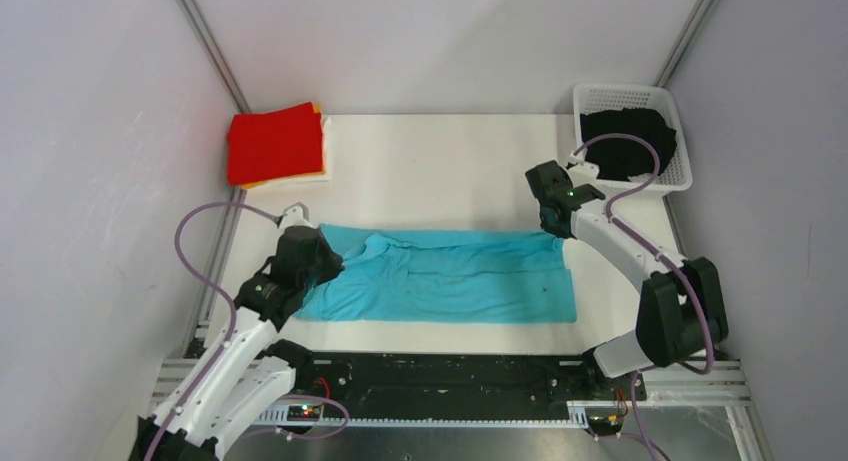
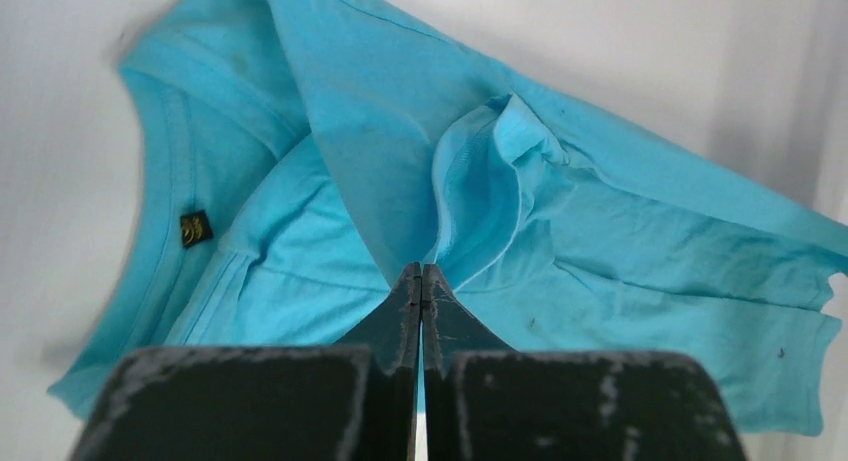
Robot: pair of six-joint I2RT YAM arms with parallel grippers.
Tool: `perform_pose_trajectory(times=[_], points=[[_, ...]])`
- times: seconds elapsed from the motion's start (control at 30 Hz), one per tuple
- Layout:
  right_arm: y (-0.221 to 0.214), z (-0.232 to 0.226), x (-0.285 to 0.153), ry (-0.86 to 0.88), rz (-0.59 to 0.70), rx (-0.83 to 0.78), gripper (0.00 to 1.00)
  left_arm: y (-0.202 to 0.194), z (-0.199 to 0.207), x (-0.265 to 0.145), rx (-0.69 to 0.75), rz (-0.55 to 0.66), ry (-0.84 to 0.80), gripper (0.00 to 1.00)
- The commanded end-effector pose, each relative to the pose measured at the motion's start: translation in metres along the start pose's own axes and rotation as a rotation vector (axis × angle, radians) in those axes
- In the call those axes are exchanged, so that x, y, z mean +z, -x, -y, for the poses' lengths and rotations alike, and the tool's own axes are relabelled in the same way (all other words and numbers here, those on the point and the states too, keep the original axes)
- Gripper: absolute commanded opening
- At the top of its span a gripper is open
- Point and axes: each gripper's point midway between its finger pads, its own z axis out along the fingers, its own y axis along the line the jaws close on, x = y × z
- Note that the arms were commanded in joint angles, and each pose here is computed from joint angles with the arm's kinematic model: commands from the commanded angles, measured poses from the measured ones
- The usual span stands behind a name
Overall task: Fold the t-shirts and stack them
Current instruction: Fold the other side of the tshirt into a rectangle
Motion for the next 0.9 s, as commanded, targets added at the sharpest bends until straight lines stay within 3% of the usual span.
perform_pose_trajectory(times=[0.0,0.23,0.53,0.8,0.87], points=[[0.008,0.011,-0.018,0.020,0.057,0.039,0.00,-0.005,-0.024,-0.022,-0.052,0.018,0.095,0.00],[0.007,0.019,-0.013,0.024,0.059,0.022,0.00,-0.003,-0.045,-0.040,-0.148,0.093,0.152,0.00],[0.024,0.013,-0.020,0.105,0.099,-0.041,0.00,0.043,-0.041,-0.061,-0.105,0.208,0.207,0.00],[-0.024,0.028,-0.019,0.039,-0.008,-0.122,0.00,0.029,-0.048,-0.051,-0.129,0.174,0.232,0.00],[-0.041,0.040,-0.022,-0.012,-0.038,-0.144,0.09,0.021,-0.049,-0.049,-0.145,0.160,0.224,0.00]])
